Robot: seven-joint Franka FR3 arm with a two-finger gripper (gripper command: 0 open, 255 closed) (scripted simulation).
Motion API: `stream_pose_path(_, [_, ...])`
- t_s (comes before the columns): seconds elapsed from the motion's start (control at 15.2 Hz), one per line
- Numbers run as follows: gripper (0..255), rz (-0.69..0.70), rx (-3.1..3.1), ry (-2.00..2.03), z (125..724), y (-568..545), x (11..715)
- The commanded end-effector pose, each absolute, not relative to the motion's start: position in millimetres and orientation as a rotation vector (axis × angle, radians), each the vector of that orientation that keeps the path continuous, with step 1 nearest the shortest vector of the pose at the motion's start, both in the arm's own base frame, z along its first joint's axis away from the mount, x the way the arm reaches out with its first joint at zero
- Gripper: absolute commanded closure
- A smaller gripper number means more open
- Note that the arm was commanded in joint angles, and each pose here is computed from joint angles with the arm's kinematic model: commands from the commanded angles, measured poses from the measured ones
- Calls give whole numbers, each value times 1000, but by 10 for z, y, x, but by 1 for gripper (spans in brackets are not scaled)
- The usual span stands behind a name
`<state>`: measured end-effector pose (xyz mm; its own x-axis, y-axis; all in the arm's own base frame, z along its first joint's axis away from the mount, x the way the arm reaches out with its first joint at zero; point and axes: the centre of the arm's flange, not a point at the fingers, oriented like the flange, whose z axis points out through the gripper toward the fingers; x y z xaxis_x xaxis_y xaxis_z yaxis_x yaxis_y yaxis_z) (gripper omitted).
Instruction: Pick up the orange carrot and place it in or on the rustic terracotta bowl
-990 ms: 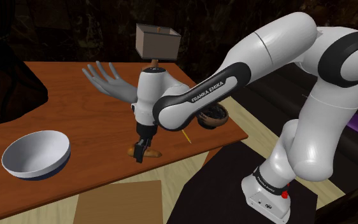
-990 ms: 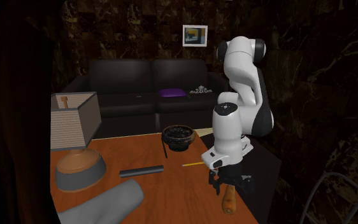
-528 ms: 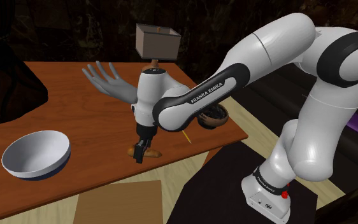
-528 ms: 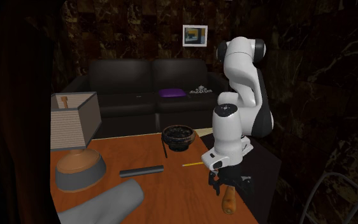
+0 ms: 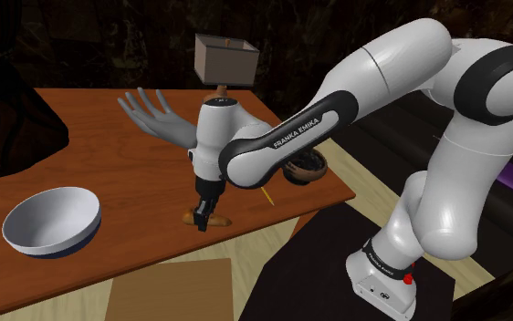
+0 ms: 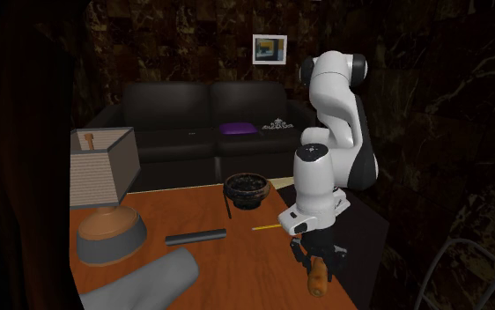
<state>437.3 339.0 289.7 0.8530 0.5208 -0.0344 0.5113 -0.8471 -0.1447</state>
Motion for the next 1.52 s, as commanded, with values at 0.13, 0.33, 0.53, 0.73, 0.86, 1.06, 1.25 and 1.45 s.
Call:
stream_pose_path(0.13, [255,110,-2898,-811,2948,3393,4371])
stream_pose_path(0.33, [255,110,-2898,-811,3106,3393,4371])
stream_pose_path(0.53, [255,110,-2898,-811,3265,3393,4371])
stream_pose_path(0.73, [255,110,-2898,-811,3423,3393,4371])
stream_pose_path(0.86, [255,110,-2898,-811,3529,3393,4371])
stream_pose_path(1.06, [255,110,-2898,-811,3687,3393,4371])
stream_pose_path(1.25, [255,110,-2898,-811,3846,3393,4371])
stream_pose_path(1.45, [255,110,-2898,-811,4004,3393,4371])
